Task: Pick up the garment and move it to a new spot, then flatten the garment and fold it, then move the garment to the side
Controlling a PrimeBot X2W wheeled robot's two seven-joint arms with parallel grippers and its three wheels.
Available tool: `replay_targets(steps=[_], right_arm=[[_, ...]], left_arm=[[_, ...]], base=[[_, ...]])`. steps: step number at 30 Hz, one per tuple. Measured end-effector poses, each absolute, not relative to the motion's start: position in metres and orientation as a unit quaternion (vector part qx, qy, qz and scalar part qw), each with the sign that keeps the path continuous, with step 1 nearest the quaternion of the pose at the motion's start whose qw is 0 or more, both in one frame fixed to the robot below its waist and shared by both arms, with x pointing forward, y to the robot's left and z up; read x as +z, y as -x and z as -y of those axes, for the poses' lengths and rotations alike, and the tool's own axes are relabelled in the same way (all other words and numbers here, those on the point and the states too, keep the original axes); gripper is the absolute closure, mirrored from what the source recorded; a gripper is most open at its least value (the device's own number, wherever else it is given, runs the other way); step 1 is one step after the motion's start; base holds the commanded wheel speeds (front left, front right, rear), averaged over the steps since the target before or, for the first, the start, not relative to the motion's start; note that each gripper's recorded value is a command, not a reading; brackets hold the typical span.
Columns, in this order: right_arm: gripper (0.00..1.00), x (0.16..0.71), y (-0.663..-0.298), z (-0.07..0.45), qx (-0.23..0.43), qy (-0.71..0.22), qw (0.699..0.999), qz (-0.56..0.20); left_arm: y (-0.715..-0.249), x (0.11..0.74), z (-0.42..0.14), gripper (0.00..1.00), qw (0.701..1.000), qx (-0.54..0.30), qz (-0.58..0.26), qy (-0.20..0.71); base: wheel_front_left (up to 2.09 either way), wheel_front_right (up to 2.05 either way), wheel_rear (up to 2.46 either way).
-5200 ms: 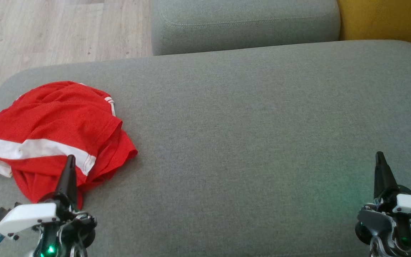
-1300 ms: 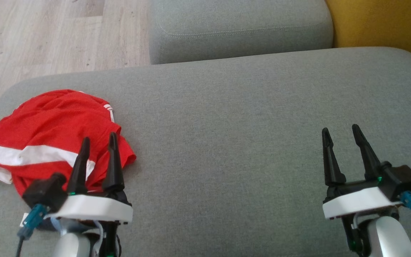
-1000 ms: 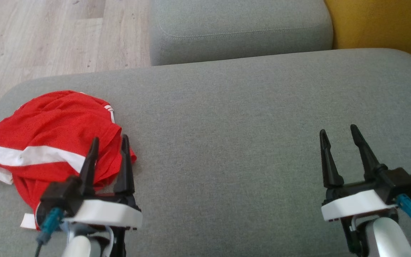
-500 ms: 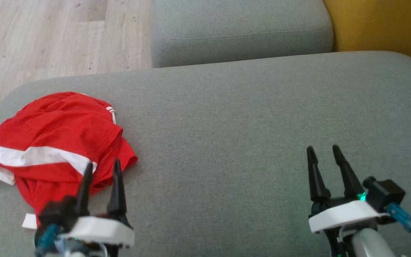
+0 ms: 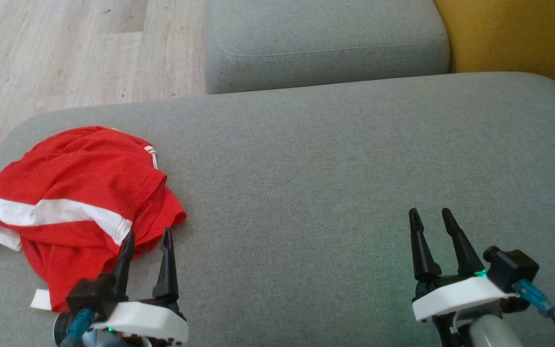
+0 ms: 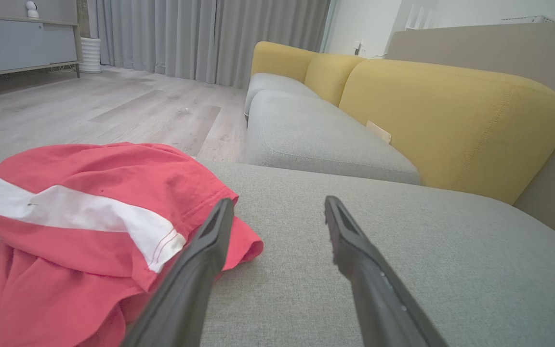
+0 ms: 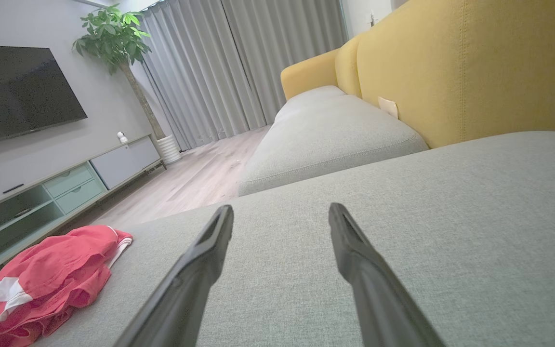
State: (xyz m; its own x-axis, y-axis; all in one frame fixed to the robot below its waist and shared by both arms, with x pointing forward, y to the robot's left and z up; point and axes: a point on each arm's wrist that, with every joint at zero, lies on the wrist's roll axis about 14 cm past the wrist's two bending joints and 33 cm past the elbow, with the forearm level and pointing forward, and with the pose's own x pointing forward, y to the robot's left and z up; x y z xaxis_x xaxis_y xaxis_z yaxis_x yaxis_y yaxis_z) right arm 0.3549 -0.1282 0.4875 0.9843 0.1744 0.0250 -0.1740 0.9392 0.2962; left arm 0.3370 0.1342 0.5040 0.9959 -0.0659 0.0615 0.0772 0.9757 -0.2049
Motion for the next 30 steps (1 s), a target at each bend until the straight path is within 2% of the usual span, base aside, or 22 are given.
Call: replay_targets(steps=[17,30], right_arm=[[0.0,0.487,-0.357,0.118,0.103,-0.153,0.983,-0.004],[0.0,0.486,-0.363,0.055,0.197,-0.146,0.969,-0.022]], left_arm=[[-0.333,0.505,-0.143,0.0,0.994,-0.019,0.03,0.103],[-0.309,0.511,-0.198,0.0,0.992,0.071,0.051,0.09]], base=[[0.0,0.0,0.0],[0.0,0.0,0.0]])
